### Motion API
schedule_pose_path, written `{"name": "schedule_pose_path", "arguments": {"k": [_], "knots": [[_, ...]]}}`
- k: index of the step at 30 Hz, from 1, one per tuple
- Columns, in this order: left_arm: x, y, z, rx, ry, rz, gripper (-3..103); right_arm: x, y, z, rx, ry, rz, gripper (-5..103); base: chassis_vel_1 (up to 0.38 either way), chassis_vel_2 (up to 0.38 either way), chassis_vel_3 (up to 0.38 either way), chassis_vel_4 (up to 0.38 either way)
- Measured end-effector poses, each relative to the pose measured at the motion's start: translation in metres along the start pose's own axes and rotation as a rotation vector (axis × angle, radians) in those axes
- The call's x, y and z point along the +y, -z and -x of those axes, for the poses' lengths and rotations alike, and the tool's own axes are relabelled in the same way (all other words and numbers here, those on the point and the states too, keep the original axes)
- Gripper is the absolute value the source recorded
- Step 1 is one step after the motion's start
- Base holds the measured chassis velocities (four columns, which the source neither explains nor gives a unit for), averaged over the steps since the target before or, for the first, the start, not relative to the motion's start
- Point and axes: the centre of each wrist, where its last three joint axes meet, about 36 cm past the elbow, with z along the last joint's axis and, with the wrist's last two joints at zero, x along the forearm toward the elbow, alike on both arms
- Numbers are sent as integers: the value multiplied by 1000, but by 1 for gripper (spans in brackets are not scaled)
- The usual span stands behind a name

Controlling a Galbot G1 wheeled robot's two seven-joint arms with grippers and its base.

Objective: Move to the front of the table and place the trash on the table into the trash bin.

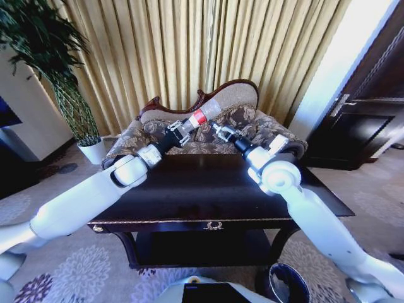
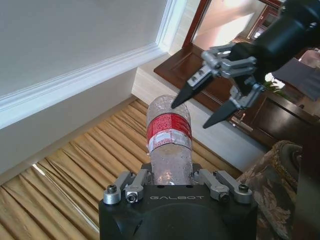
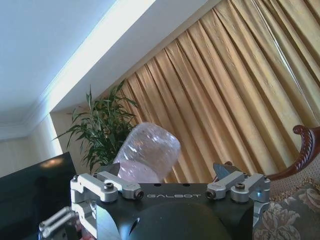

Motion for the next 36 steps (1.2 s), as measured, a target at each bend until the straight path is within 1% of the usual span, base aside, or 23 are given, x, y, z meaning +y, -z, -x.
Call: {"name": "schedule_pose_path", "arguments": {"k": [5, 12, 13, 15, 16, 17, 18, 19, 22, 23, 24, 26, 28, 31, 33, 34, 35, 36], "knots": [[-8, 3, 2, -2, -19, -9, 32, 2, 2, 0, -5, 8, -2, 100, 0, 0, 0, 0], [-9, 13, 12, -22, -34, -2, 32, 4, -1, -1, 0, 23, -8, 100, 0, 0, 0, 0], [-10, 14, 13, -25, -35, -2, 32, 5, -1, -2, 2, 28, -16, 103, 0, 0, 0, 0], [-10, 15, 14, -26, -35, -3, 32, 5, -2, -2, 3, 31, -21, 103, 0, 0, 0, 0], [-13, 16, 14, -28, -33, -8, 32, 6, -3, -2, 8, 33, -31, 95, 0, 0, 0, 0], [-14, 17, 14, -26, -33, -13, 32, 6, -3, -3, 8, 33, -33, 95, 0, 0, 0, 0], [-16, 18, 13, -23, -35, -20, 32, 6, -3, -3, 8, 33, -36, 90, 0, 0, 0, 0], [-16, 18, 13, -23, -35, -20, 32, 6, -3, -3, 8, 33, -36, 90, 0, 0, 0, 0], [-21, 19, 11, -18, -38, -31, 32, 5, -1, -4, 5, 32, -42, 75, 0, 0, 0, 0], [-21, 19, 11, -18, -38, -31, 32, 5, -1, -4, 5, 32, -42, 75, 0, 0, 0, 0], [-23, 20, 11, -18, -41, -33, 32, 5, 0, -5, 5, 32, -45, 69, 0, 0, 0, 0], [-25, 21, 11, -21, -45, -37, 32, 5, 2, -7, 3, 31, -51, 62, 0, 0, 0, 0], [-26, 21, 11, -21, -48, -38, 32, 5, 4, -8, 2, 29, -53, 62, 0, 0, 0, 0], [-29, 23, 11, -24, -55, -46, 32, 4, 7, -11, -3, 24, -61, 52, 0, 0, 0, 0], [-30, 24, 11, -24, -56, -48, 32, 4, 8, -11, -4, 24, -63, 52, 0, 0, 0, 0], [-31, 26, 11, -23, -59, -62, 32, 3, 9, -14, -3, 21, -68, 46, 0, 0, 0, 0], [-32, 28, 10, -24, -62, -74, 32, 2, 10, -16, -2, 16, -72, 46, 0, 0, 0, 0], [-33, 28, 10, -23, -66, -79, 28, 1, 10, -18, -1, 13, -74, 46, 0, 0, 0, 0]]}}
